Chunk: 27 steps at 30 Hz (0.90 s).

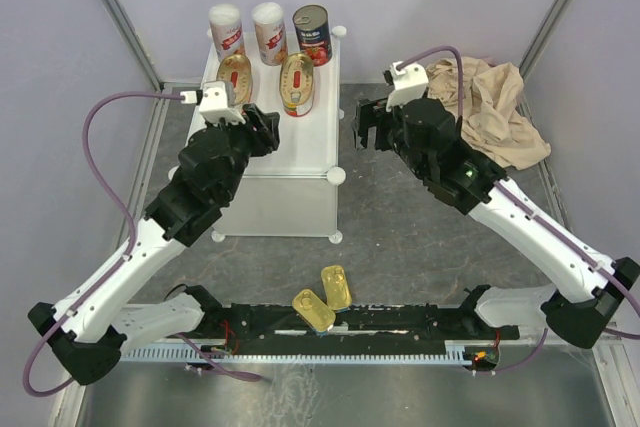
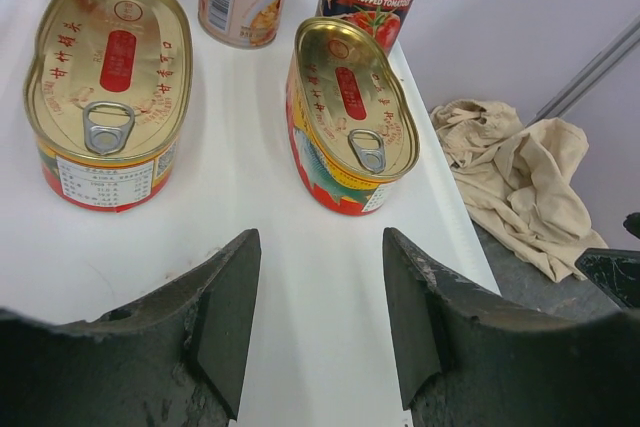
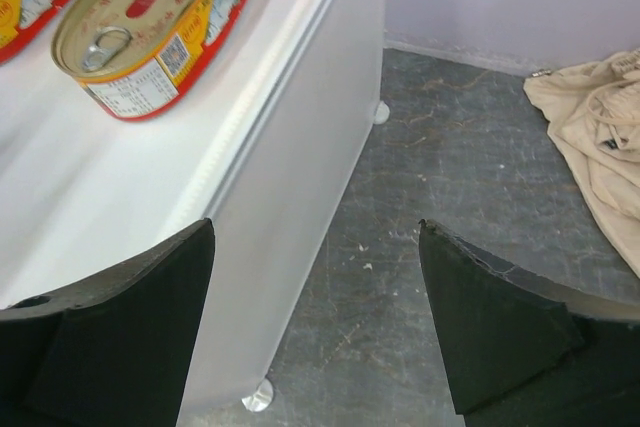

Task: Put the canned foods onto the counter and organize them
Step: Pick up the canned food from the center of the board.

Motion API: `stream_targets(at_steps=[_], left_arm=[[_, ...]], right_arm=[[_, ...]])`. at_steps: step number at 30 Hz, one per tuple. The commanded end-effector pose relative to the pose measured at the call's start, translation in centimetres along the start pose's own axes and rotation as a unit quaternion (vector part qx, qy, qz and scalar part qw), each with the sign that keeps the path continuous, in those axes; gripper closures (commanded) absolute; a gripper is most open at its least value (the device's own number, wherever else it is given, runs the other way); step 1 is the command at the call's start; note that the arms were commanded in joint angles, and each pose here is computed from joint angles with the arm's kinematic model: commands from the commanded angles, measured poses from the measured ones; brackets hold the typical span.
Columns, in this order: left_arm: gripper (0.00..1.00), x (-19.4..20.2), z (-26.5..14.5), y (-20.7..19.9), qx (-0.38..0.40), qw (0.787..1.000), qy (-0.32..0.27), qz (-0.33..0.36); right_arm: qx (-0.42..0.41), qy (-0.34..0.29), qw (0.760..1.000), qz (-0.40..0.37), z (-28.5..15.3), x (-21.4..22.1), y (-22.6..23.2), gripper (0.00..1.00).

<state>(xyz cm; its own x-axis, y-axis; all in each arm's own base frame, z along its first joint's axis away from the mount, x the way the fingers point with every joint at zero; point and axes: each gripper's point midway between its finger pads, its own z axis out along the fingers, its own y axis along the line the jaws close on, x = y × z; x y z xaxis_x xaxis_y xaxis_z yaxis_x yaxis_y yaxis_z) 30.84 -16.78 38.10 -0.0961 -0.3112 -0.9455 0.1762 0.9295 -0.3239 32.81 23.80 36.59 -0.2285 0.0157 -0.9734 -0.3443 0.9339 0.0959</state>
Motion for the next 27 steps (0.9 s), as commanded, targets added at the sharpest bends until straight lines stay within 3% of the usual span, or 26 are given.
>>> stream_targets(at_steps=[1,21,27], left_arm=[[0.41,-3.4,-1.5,0.2,-0.002,0.999,-0.038,-0.005],[0.42,-6.0,-3.9,0.8,0.005,0.997,-0.072,-0.022],[0.42,-6.6,-4.5,1.0,0.008,0.996,-0.086,-0.029]], right_arm=[[0.024,-0.015,0.999,0.018,-2.0,-0.4,-1.7,0.09],[0.069,0.027,0.997,0.019,-5.6,6.4,-5.5,0.08],[0.050,0.048,0.997,0.028,-6.3,9.3,-5.4,0.08]])
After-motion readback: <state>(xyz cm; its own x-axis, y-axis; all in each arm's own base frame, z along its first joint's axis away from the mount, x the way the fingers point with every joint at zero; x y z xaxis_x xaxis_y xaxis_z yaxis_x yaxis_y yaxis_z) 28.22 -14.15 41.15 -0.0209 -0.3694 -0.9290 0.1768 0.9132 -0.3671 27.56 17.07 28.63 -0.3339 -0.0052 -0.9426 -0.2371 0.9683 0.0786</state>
